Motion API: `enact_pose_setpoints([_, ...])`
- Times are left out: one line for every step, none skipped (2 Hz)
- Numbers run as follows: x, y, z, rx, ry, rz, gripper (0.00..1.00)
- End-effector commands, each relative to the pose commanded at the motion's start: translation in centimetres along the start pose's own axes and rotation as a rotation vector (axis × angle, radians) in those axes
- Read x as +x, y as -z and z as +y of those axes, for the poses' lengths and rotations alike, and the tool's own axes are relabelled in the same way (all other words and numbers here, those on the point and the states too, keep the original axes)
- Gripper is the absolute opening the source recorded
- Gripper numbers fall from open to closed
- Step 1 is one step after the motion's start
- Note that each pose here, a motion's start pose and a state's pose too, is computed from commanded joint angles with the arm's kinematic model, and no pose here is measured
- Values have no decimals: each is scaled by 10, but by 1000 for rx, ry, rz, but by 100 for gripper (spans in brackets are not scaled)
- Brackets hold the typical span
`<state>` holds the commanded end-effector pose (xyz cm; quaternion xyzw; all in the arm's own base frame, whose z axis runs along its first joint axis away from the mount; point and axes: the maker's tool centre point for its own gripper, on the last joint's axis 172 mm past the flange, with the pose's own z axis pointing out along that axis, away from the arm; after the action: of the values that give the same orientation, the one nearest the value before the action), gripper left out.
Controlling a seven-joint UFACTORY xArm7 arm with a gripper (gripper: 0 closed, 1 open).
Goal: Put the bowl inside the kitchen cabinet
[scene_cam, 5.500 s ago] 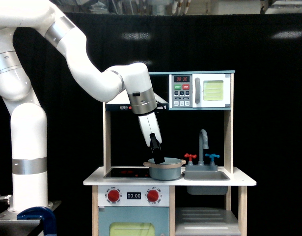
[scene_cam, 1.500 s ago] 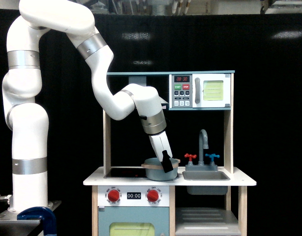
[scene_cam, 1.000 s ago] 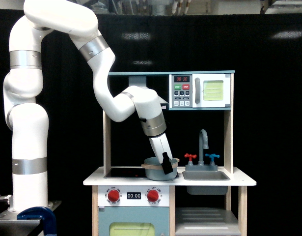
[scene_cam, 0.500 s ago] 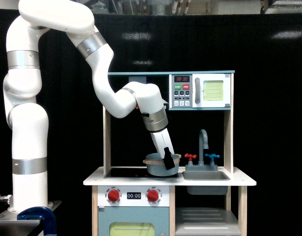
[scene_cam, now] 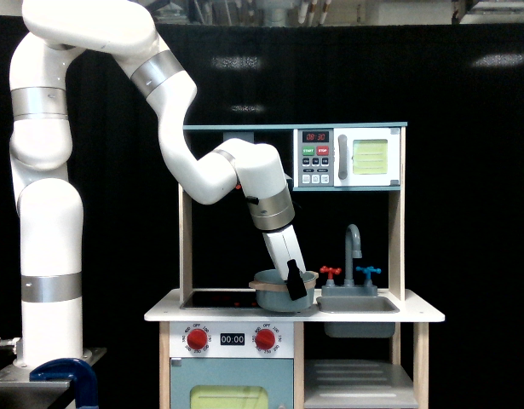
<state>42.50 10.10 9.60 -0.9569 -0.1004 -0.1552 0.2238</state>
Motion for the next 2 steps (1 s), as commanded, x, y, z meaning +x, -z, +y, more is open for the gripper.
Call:
enact_pose_setpoints([-10, 11, 83, 0, 0, 0, 0])
enact_pose_setpoints([11, -44, 160, 0, 0, 0, 0])
